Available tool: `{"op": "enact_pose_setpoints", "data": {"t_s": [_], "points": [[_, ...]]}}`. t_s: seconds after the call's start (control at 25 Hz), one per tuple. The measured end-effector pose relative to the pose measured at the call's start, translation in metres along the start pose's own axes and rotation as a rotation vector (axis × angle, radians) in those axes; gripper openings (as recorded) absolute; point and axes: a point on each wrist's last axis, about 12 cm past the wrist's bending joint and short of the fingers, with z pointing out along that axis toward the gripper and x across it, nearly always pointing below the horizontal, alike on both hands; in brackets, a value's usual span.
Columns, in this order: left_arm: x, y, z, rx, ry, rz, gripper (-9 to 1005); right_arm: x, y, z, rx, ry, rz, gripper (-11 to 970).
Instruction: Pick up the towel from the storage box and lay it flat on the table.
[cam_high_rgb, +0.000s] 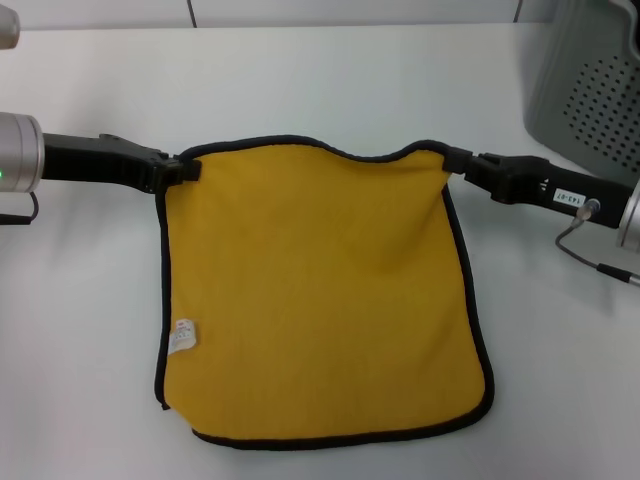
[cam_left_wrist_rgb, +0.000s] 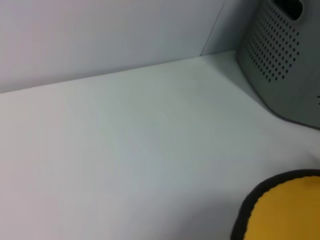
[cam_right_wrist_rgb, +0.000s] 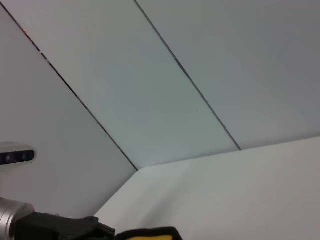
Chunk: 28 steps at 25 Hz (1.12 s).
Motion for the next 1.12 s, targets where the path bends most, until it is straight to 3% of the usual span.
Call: {"op": "enact_pose_setpoints", "data": {"t_s": [0.24,0.32,0.6,0.72,0.88,1.04,1.12], "points": [[-0.001,0.003,0.000,-0.029,-0.009,-0.005,39,-0.006,-0.005,0.001,0.026,0.003,0.027,105],[-0.001,0.004,0.000,-0.033,-0.009,-0.004,110,-0.007,-0.005,0.001,0.030,0.005,0.023,116],[-0.001,0.004,-0.003,-0.032,-0.035,0.032,374,-0.001,-0.001,-0.004,-0.001,-0.005,-0.023,357],[0.005,-0.007,-0.008,0.067,-0.096,0.131,473,0.000,0.016,-0.009,-0.150,-0.027,-0.184,446],[0.022,-0.038,-0.025,0.270,-0.323,0.415,522,0.002,0.040,-0.019,-0.378,-0.020,-0.431,565],[0.047,-0.066,-0.048,0.457,-0.533,0.628,537,0.008,0.050,-0.020,-0.462,-0.017,-0.537,717],[0.055,-0.075,-0.053,0.544,-0.570,0.636,544,0.012,0.055,-0.018,-0.496,0.000,-0.569,793]]}}
